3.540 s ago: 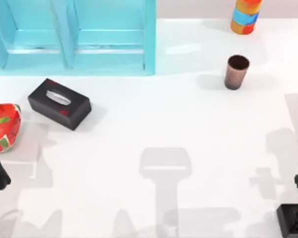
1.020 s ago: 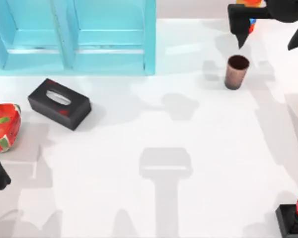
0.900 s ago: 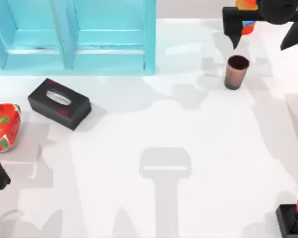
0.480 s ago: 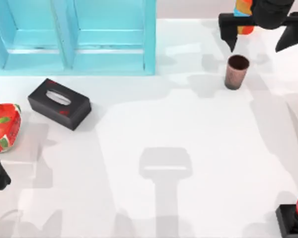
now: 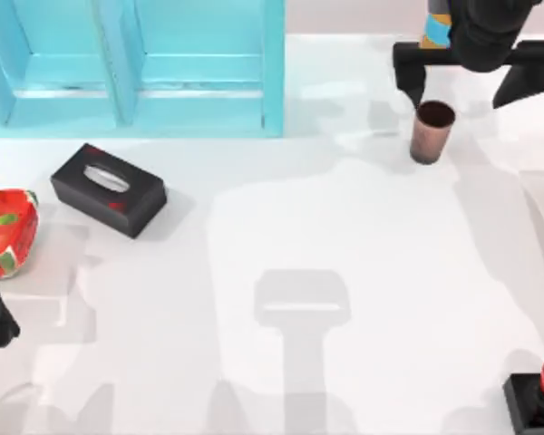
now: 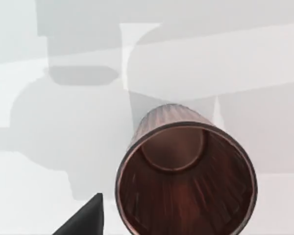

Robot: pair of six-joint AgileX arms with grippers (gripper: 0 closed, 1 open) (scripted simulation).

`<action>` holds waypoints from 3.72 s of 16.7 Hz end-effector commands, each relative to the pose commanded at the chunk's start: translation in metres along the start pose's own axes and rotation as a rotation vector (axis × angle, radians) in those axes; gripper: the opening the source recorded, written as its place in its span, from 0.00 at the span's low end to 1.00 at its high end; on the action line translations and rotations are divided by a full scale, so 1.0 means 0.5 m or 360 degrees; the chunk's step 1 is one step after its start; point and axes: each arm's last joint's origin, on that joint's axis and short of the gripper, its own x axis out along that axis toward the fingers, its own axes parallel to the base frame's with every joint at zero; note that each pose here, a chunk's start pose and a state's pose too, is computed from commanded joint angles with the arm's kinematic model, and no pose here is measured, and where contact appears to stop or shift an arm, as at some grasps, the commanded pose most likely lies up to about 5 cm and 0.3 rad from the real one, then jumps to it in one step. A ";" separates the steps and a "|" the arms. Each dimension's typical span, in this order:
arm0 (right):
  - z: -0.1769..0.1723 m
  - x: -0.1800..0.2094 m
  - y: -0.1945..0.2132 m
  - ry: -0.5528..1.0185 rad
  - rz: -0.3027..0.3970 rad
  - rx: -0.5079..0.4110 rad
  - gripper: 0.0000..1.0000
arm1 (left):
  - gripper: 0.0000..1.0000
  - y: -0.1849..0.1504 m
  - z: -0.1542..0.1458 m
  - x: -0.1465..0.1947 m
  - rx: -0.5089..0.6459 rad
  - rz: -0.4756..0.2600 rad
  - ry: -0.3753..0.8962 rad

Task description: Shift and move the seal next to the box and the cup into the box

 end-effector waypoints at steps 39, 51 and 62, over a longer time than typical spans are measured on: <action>0.035 -0.006 -0.092 0.0003 0.0002 -0.0004 0.00 | 1.00 0.000 0.000 0.000 0.0000 0.0000 0.0000; 0.030 -0.115 -0.195 -0.0011 0.0002 -0.0006 0.00 | 1.00 0.000 0.000 0.000 0.0000 0.0000 0.0000; -0.112 -0.408 -0.401 -0.0442 -0.0107 0.0159 0.00 | 1.00 0.000 0.000 0.000 0.0000 0.0000 0.0000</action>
